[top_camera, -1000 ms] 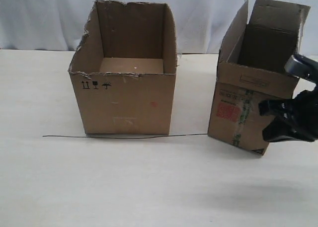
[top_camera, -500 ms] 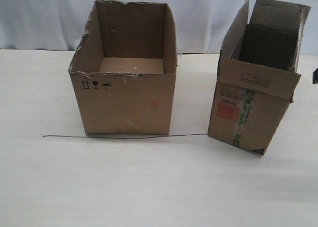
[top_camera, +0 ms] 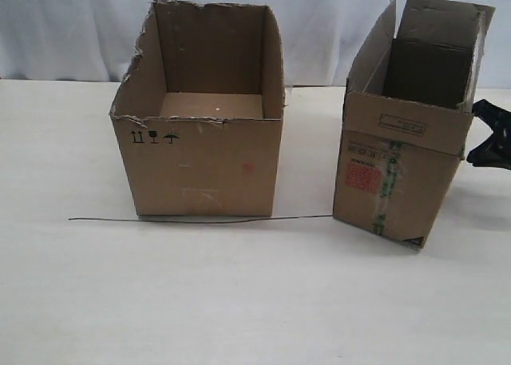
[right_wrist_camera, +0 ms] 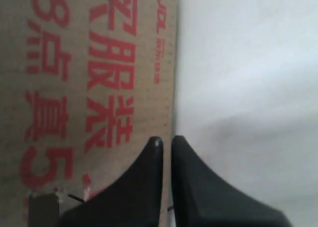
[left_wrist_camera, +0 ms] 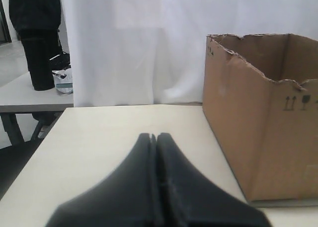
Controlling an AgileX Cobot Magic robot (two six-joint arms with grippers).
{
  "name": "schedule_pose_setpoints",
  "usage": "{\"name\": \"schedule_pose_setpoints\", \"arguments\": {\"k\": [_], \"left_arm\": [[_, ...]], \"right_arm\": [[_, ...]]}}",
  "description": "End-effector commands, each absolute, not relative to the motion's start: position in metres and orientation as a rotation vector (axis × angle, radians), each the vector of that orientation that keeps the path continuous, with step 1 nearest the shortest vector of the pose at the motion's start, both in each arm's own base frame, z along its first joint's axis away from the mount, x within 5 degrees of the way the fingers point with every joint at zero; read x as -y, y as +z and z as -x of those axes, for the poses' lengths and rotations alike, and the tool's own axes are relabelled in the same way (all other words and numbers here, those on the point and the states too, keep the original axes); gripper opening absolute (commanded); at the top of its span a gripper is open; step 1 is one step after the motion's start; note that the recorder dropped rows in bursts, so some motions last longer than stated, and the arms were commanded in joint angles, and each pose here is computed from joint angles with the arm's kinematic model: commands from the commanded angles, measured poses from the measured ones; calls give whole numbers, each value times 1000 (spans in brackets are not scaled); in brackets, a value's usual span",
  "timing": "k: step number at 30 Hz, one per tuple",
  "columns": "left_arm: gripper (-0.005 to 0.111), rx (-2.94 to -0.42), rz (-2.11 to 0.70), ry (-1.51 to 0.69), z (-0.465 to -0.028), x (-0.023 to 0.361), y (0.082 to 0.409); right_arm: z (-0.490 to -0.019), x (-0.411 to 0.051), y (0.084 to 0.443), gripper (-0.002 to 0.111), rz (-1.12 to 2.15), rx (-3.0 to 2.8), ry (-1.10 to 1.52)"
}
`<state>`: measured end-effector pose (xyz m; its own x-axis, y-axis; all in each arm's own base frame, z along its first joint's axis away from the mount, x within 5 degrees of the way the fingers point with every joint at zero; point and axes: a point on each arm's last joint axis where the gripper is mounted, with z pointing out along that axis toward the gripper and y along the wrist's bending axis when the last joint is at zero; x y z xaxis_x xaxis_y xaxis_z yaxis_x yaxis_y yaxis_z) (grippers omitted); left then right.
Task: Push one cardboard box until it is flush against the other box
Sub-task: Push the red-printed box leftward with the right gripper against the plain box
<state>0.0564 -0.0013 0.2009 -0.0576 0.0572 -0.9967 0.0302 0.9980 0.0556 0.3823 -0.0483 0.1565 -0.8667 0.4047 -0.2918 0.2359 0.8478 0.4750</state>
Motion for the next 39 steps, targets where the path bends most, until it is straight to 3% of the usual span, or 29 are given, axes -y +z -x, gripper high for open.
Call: {"name": "schedule_pose_setpoints", "arguments": {"k": [1,17,24,39], "left_arm": [[0,-1625,-70,22,-56,1,200],[0,-1625,-70,22,-56,1,200],[0,-1625,-68,19,-56,1,200],[0,-1625,-68,19,-56,1,200]], "right_arm": [[-398,41,152,5,-437,-2645,654],[-424,20,127,5,-458,-2674,711],[-445,16,134,5,-434,-2630,738],[-465,-33,126,5,-372,-2653,783]]}}
